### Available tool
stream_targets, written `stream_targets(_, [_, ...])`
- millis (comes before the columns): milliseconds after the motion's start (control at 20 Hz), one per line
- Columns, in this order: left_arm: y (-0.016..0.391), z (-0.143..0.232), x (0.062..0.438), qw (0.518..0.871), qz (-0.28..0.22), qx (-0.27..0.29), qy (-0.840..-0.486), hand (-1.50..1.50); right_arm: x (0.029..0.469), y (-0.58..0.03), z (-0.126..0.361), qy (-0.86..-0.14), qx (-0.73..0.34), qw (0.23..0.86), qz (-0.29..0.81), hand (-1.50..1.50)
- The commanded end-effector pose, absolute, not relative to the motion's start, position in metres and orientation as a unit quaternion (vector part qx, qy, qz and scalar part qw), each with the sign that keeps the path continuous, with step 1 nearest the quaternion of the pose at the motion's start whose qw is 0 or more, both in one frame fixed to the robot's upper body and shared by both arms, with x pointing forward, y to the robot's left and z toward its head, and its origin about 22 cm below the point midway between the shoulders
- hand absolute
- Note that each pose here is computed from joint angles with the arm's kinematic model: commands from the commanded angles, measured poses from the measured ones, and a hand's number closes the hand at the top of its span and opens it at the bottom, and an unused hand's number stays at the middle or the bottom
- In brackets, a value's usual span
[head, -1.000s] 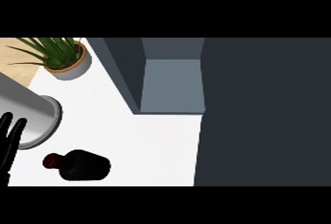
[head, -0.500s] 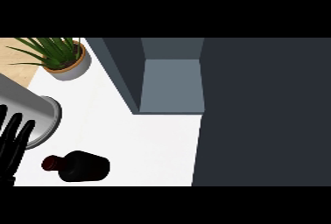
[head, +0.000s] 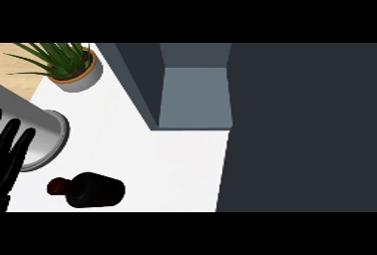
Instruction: Pick up the wine, place it into the cabinet and close the cabinet
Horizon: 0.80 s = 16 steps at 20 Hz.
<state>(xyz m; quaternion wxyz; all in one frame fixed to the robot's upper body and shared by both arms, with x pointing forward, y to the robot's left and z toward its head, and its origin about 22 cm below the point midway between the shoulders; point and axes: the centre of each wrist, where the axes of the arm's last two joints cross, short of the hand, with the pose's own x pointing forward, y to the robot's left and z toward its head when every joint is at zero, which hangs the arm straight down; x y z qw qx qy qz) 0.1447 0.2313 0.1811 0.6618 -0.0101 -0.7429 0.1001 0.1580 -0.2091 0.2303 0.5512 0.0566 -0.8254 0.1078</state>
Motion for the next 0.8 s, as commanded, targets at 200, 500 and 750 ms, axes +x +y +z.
stream_targets(200, [0.232,0.194,0.138,0.659,0.107,-0.007,-0.744,-1.5,0.103,-0.215,0.256,-0.835,0.079,0.531,0.116,-1.5])
stream_targets(500, [0.231,0.186,0.158,0.646,0.129,0.017,-0.752,-1.5,0.125,-0.206,0.261,-0.834,0.081,0.536,0.104,-1.5])
stream_targets(750, [0.246,0.167,0.168,0.653,0.137,0.028,-0.745,-1.5,0.129,-0.208,0.27,-0.841,0.07,0.523,0.116,-1.5])
